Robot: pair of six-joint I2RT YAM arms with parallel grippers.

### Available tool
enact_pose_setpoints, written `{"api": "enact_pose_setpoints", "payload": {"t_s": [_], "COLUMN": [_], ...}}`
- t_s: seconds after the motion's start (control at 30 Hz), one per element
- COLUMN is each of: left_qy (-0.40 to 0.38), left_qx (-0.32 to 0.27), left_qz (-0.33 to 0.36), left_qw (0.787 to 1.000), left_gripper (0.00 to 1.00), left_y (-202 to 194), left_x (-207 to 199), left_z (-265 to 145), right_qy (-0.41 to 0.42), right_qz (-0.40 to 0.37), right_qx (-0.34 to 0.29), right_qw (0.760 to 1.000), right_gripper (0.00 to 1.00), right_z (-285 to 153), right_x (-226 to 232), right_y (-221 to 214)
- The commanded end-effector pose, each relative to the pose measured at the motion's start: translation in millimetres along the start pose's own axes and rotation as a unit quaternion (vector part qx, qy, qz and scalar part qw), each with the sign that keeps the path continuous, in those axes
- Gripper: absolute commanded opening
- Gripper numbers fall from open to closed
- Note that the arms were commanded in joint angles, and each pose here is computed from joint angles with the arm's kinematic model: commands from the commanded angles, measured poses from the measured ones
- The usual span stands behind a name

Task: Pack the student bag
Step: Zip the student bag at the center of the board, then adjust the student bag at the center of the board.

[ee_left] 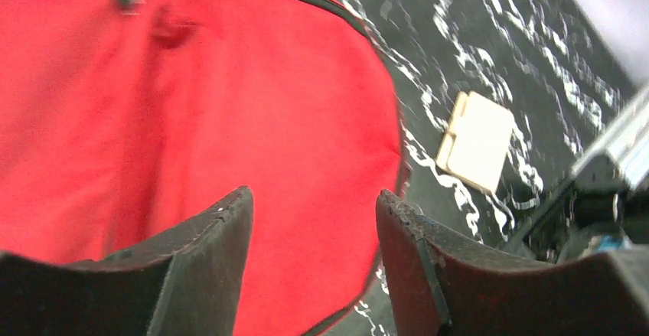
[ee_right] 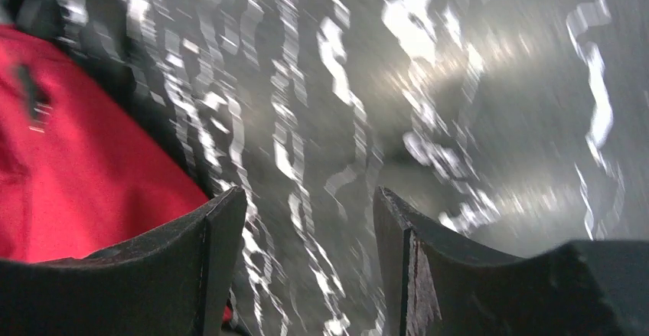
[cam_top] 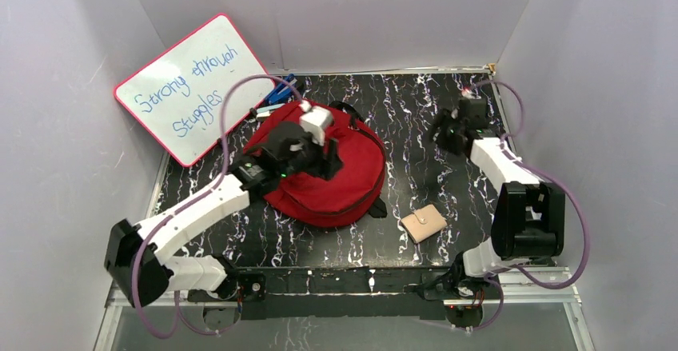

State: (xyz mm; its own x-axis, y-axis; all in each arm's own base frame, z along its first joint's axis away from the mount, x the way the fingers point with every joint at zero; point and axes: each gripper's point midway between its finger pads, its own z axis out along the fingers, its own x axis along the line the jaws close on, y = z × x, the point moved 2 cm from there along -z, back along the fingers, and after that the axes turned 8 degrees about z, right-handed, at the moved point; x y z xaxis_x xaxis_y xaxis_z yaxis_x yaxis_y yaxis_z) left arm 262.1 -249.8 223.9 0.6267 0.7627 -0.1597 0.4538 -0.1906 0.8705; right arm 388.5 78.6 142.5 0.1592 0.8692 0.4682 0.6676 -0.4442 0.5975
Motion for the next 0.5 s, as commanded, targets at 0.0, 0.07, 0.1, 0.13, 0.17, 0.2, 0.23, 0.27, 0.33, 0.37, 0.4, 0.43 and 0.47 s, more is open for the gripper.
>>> {"api": "enact_pose_setpoints", "payload": {"t_s": [0.0,0.07,0.1,0.13,0.17,0.2,0.23,0.27,0.33,0.37,0.4,0.43,0.47], "left_qy": [-0.014,-0.021,-0.025,-0.033,-0.036,-0.039,-0.041,-0.042,-0.034,-0.028,-0.017,0.002,0.023], "left_qx": [0.031,0.056,0.065,0.075,0.083,0.095,0.104,0.117,0.141,0.154,0.167,0.182,0.193], "left_qz": [0.117,0.15,0.164,0.18,0.194,0.206,0.218,0.231,0.255,0.267,0.281,0.291,0.3], "left_qw": [0.993,0.987,0.984,0.98,0.977,0.973,0.97,0.965,0.956,0.951,0.945,0.939,0.934], "left_gripper": [0.59,0.59,0.59,0.59,0.59,0.6,0.61,0.61,0.61,0.61,0.61,0.61,0.61], "left_y": [-11.0,-22.9,-27.8,-34.4,-39.1,-46.1,-49.6,-56.3,-67.4,-73.1,-79.1,-85.2,-89.1], "left_x": [-46.7,-66.1,-74.6,-86.0,-93.2,-98.4,-103.4,-106.2,-107.5,-106.7,-103.4,-98.2,-92.5], "left_z": [16.7,29.4,34.9,40.4,45.8,53.8,60.2,65.7,76.4,80.6,85.1,89.1,92.4], "right_qy": [0.019,0.012,0.011,0.011,0.011,0.011,0.015,0.017,0.016,0.015,0.014,0.015,0.016], "right_qz": [0.088,0.106,0.107,0.106,0.107,0.107,0.107,0.108,0.107,0.106,0.105,0.103,0.102], "right_qx": [0.023,0.025,0.029,0.03,0.031,0.032,0.034,0.036,0.04,0.041,0.042,0.044,0.045], "right_qw": [0.996,0.994,0.994,0.994,0.994,0.994,0.994,0.993,0.993,0.993,0.994,0.994,0.994], "right_gripper": [0.71,0.72,0.72,0.72,0.72,0.72,0.72,0.72,0.73,0.73,0.73,0.73,0.73], "right_z": [-38.6,-46.3,-49.0,-51.3,-53.5,-55.3,-56.9,-58.1,-60.2,-61.1,-62.2,-63.1,-64.2], "right_x": [-16.3,-31.7,-34.0,-35.8,-36.7,-38.0,-37.5,-37.9,-39.7,-40.7,-41.3,-41.5,-41.4], "right_y": [-10.4,-13.7,-17.3,-20.9,-24.3,-27.4,-30.8,-33.9,-39.4,-41.7,-43.2,-45.4,-46.5]}}
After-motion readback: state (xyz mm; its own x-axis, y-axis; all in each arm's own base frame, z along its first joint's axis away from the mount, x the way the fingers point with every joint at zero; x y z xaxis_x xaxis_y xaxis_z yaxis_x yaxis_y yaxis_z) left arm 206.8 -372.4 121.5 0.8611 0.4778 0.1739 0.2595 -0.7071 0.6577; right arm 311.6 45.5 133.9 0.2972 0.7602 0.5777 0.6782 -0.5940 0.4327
